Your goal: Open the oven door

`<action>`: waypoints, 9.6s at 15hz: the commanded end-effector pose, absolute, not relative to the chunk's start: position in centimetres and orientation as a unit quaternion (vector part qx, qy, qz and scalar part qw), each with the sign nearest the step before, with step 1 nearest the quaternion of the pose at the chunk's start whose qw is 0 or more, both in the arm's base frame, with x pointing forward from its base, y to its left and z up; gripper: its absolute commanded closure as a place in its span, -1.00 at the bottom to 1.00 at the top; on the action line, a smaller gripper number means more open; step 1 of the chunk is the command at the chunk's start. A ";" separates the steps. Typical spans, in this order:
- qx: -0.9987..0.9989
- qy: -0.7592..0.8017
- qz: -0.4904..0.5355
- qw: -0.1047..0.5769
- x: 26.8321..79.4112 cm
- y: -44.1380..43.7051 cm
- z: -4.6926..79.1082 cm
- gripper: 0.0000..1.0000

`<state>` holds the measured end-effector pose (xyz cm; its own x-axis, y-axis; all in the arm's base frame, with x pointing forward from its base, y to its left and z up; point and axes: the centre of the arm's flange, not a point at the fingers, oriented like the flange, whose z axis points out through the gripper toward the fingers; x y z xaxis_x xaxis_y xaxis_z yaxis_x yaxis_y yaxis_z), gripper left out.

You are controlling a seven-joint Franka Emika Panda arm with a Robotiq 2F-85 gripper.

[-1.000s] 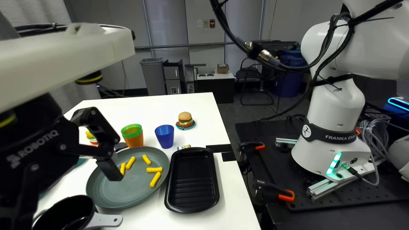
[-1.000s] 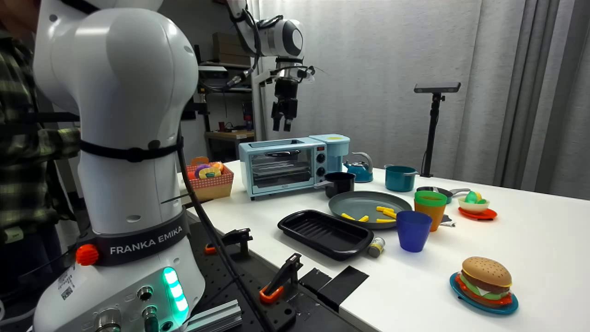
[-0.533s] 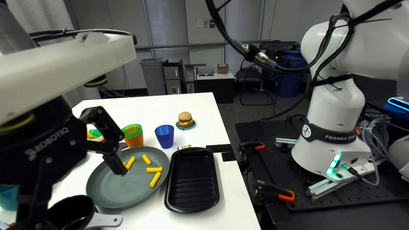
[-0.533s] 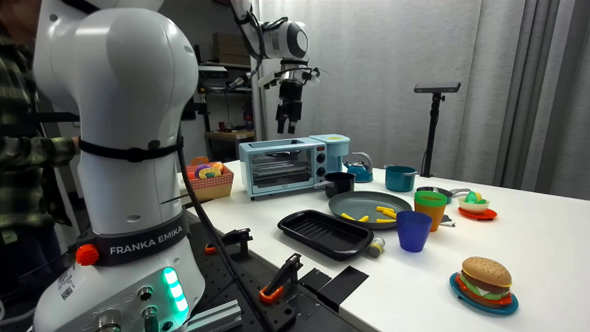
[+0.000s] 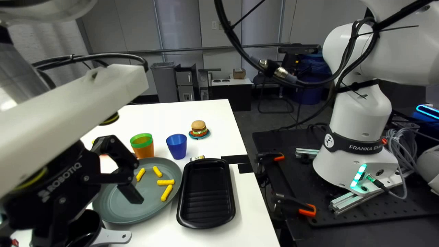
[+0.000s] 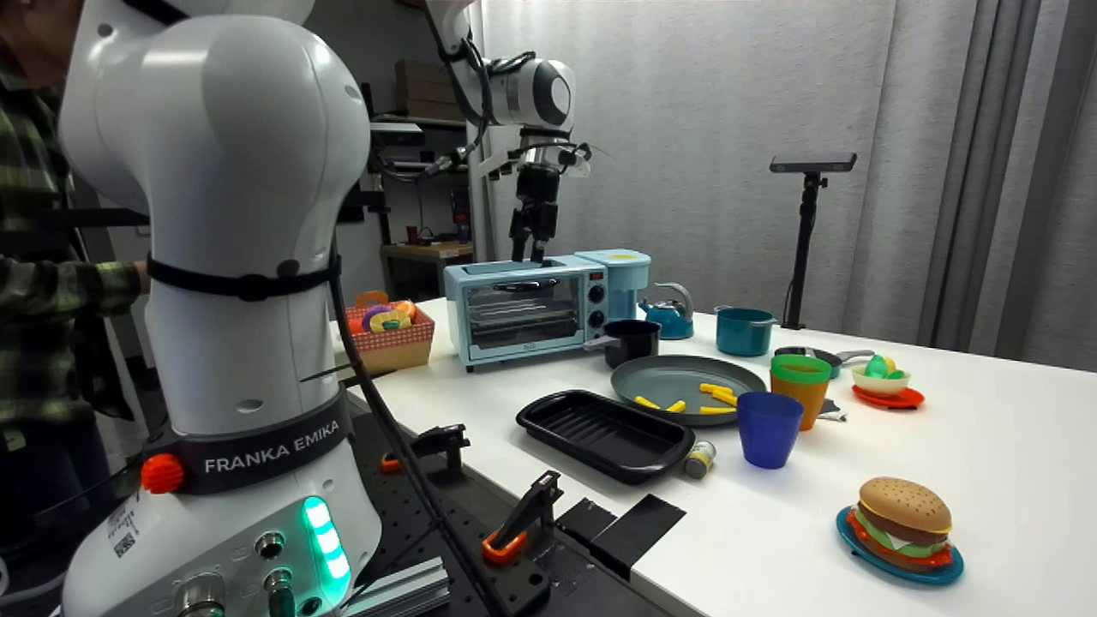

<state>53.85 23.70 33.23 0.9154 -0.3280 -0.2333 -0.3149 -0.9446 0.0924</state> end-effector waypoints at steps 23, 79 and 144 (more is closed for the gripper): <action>0.970 -0.211 -0.121 0.028 55.4 23.0 30.6 -1.00; 0.953 -0.257 -0.160 0.027 55.5 16.7 26.4 -1.00; 0.960 -0.230 -0.162 0.004 56.8 9.8 23.6 -1.00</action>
<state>55.81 9.84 23.50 0.8389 -0.4154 -0.3518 -0.4149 -0.9063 0.0807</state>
